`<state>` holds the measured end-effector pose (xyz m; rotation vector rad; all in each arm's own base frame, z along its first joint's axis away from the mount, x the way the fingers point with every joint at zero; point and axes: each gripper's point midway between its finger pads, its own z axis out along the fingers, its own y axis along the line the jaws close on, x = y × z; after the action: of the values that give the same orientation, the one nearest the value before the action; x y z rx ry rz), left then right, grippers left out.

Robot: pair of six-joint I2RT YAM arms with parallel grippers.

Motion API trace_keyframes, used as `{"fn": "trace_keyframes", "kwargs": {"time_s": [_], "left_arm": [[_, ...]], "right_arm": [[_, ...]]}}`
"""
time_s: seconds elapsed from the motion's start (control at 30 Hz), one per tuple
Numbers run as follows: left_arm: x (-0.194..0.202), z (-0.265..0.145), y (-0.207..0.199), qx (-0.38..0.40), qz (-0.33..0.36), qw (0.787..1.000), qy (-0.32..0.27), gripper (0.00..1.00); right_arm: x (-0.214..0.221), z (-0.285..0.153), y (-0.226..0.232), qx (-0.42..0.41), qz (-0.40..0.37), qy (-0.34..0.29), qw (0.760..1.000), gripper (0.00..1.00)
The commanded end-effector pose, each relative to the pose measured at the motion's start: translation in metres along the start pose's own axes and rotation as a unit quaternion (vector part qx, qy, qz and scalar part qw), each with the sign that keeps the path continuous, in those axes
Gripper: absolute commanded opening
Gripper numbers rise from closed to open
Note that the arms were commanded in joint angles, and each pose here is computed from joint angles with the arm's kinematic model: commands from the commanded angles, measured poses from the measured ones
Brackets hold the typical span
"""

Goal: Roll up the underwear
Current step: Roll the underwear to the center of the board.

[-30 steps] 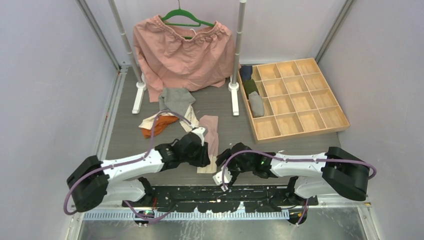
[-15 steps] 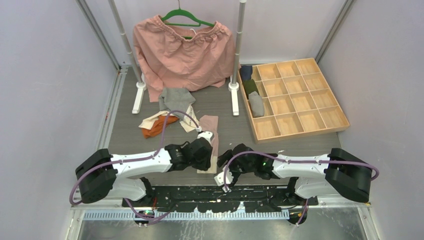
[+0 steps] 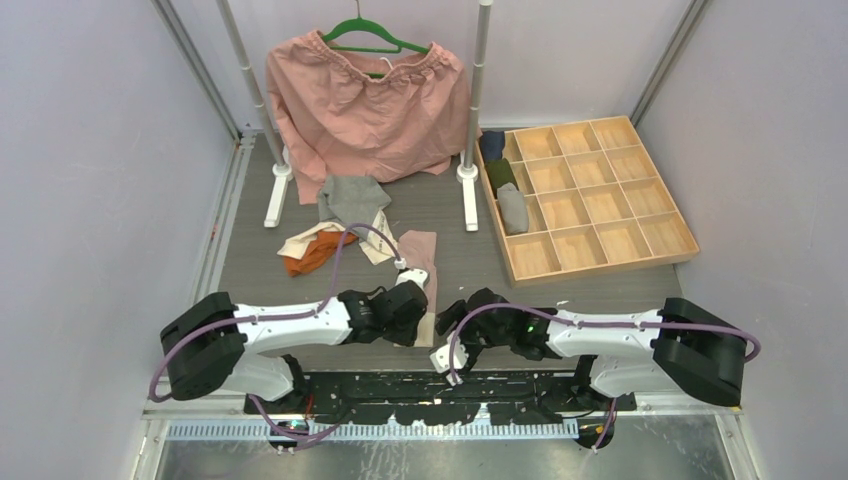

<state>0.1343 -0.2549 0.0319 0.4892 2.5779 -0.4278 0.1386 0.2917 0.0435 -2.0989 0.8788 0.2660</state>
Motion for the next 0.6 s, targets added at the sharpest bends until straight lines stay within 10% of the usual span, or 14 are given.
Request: {"fn": "trace_keyframes", "kwargs": {"time_s": [0.0, 0.57], "left_arm": [[-0.013, 0.002, -0.010, 0.000, 0.000, 1.000, -0.014, 0.25], [-0.034, -0.016, -0.021, 0.014, 0.001, 0.999, -0.038, 0.01]], "right_arm": [[-0.009, -0.004, -0.010, 0.019, -0.002, -0.014, 1.000, 0.71], [-0.009, -0.006, -0.009, 0.019, -0.002, -0.013, 1.000, 0.71]]}}
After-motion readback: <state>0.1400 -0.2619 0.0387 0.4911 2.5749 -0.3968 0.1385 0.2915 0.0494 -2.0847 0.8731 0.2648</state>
